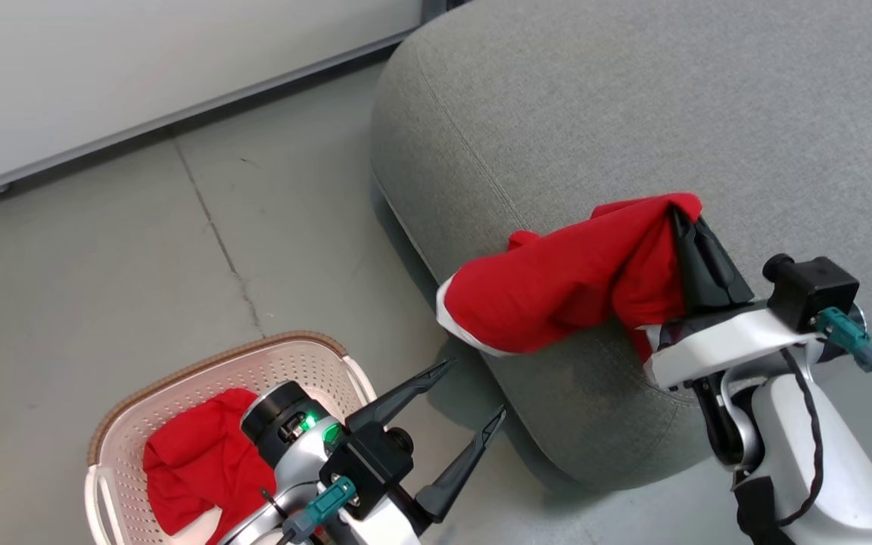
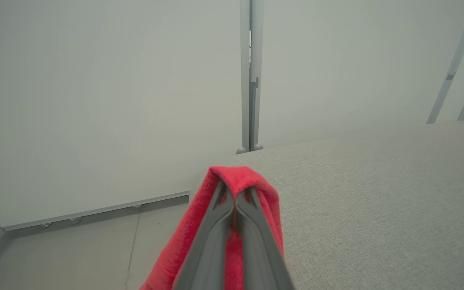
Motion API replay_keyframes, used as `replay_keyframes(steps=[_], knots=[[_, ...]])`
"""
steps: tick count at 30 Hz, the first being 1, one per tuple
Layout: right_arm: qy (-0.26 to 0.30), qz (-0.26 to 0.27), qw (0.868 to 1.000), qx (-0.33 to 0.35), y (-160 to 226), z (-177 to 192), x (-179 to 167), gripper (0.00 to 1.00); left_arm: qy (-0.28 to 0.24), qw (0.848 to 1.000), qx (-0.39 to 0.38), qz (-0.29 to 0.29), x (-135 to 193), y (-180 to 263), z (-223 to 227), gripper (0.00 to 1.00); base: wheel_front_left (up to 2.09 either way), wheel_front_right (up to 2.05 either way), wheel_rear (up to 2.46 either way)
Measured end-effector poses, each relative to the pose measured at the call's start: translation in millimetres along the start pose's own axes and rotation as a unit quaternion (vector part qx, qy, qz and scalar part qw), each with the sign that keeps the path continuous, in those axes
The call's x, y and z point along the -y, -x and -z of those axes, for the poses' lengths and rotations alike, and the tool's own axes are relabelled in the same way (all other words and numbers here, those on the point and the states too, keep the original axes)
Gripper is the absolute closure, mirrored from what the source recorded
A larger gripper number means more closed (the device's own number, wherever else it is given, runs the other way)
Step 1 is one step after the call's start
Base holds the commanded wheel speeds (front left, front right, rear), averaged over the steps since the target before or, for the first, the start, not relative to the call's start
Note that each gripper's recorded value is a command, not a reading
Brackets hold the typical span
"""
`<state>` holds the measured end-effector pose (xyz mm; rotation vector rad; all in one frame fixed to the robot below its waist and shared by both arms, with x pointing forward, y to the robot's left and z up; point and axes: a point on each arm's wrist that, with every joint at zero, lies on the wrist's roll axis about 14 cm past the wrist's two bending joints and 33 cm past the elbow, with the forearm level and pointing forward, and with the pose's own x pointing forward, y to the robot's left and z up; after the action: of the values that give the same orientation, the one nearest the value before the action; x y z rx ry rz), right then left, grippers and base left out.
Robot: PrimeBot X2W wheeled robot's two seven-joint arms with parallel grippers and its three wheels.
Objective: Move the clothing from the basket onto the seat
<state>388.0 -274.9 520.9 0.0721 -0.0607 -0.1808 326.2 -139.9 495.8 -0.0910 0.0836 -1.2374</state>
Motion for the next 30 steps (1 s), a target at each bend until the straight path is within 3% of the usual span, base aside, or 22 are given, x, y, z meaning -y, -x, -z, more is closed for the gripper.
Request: replay_keyframes(steps=[7,15,19,24,30], knots=[[0.009,0.03,0.999,0.032,-24.0,-19.9,22.7,1.0,-0.005,1.0,0.013,0.0,-13.6,-8.9,-2.3,0.0,0.0,0.0,0.0],[0.031,0.042,0.99,0.128,-87.1,-88.7,37.8,1.0,-0.014,0.999,0.026,-0.015,-42.8,-12.4,-3.0,0.0,0.0,0.0,0.0],[0.042,0.054,0.986,0.153,-122.4,-103.7,48.2,1.0,-0.017,0.999,0.031,-0.027,-65.6,-13.9,2.2,0.0,0.0,0.0,0.0],[0.045,0.072,0.987,0.134,-152.0,-80.4,61.1,1.0,-0.014,0.998,0.032,-0.045,-92.6,-14.0,15.5,0.0,0.0,0.0,0.0],[0.032,0.103,0.993,0.055,-167.8,-1.8,75.3,1.0,-0.001,0.998,0.02,-0.057,-118.3,-14.6,44.5,0.0,0.0,0.0,0.0]])
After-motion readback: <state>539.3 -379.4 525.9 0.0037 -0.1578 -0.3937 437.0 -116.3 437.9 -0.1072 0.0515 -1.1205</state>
